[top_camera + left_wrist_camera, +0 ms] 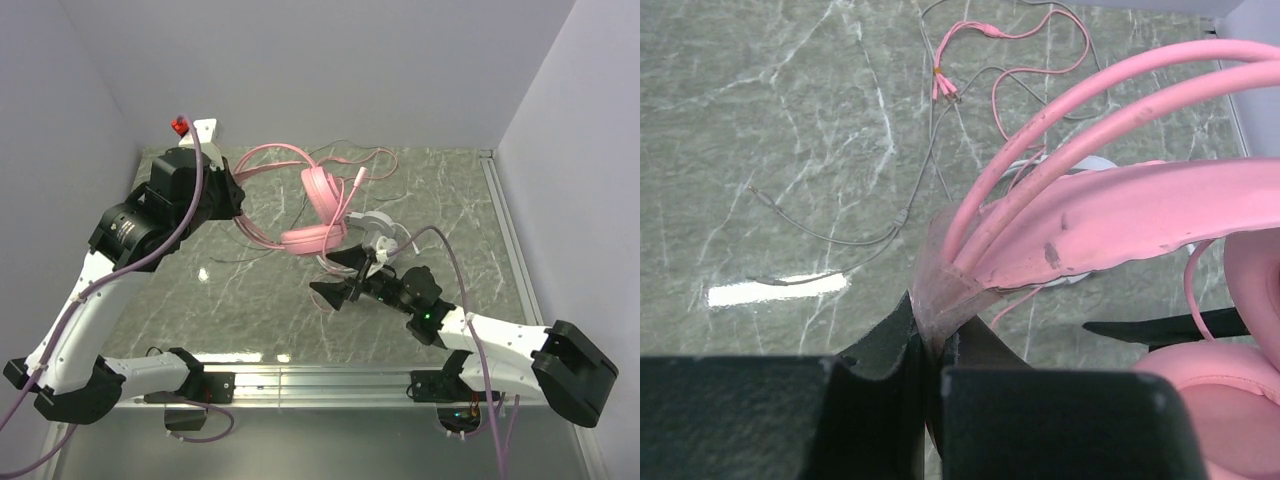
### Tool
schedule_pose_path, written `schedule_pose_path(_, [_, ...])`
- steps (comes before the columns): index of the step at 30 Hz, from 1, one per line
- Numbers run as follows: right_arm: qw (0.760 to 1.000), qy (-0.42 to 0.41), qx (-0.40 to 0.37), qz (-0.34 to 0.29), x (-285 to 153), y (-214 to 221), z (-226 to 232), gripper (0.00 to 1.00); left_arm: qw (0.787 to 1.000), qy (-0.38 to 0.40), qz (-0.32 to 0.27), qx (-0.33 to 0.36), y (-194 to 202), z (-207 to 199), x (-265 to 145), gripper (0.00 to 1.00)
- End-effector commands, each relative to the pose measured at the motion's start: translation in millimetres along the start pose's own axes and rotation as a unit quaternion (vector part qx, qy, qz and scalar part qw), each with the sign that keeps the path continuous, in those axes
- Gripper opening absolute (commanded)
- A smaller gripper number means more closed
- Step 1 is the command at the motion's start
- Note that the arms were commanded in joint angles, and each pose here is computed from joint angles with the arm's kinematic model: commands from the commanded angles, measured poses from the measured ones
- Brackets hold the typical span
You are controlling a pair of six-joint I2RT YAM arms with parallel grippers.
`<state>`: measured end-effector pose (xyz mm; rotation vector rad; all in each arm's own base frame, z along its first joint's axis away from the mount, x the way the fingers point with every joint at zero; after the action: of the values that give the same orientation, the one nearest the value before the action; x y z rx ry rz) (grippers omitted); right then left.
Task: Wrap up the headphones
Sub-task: Wrap the headphone cable with the right arm
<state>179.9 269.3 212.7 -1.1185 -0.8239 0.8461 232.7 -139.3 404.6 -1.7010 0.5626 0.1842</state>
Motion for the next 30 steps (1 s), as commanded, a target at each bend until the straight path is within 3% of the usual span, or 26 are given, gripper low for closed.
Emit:
schedule_pose_path(1, [0.995, -0.052, -0.035, -0.076, 16, -44, 20, 0.86, 0.997, 0.045, -0.049, -0.05, -29, -16, -13, 0.0])
schedule_pose_path(3, [0.995, -0.06, -0.036, -0.077, 19, -49, 23, 0.75, 0.997, 0.042, -0.044, -0.049, -27, -16, -10, 0.0])
schedule_pose_path(4, [0.995, -0.061, -0.035, -0.07, 21, -47, 24, 0.59, 0.997, 0.042, -0.041, -0.048, -26, -17, -9, 0.0])
schedule_pose_path(6, [0.995, -0.062, -0.032, -0.073, 22, -51, 26, 0.37, 0.997, 0.043, -0.035, -0.05, -24, -18, -5, 0.0])
schedule_pose_path(7, [0.995, -0.057, -0.029, -0.074, 21, -53, 26, 0.19, 0.997, 0.045, -0.035, -0.049, -24, -19, -5, 0.0])
schedule_pose_path(10, [0.995, -0.042, -0.026, -0.084, 13, -62, 25, 0.05, 0.998, 0.036, -0.041, -0.044, -20, -15, 1, 0.0])
schedule_pose_path(18, [0.994, 0.018, -0.037, -0.104, -20, -108, 27, 0.0, 0.989, -0.13, -0.075, 0.004, -1, 35, 28, 0.0])
schedule_pose_path(26, [0.981, 0.145, -0.08, -0.104, -44, -168, 7, 0.0, 0.985, -0.073, -0.117, 0.1, 17, 40, 23, 0.0])
schedule_pose_path(30, [0.974, 0.199, -0.089, -0.064, -33, -180, -14, 0.0, 0.98, -0.067, -0.119, 0.142, 25, 46, 17, 0.0])
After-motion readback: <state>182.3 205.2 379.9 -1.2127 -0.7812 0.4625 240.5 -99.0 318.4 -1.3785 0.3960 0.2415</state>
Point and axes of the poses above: each gripper's point midway between its finger pads, its own x axis out along the fingers, its own z axis along the line the jaws close on, y = z × x, the point moved 4 cm from there along -x, back along the fingers, and after that the axes turned 4 degrees about x, right-handed, at the moved point
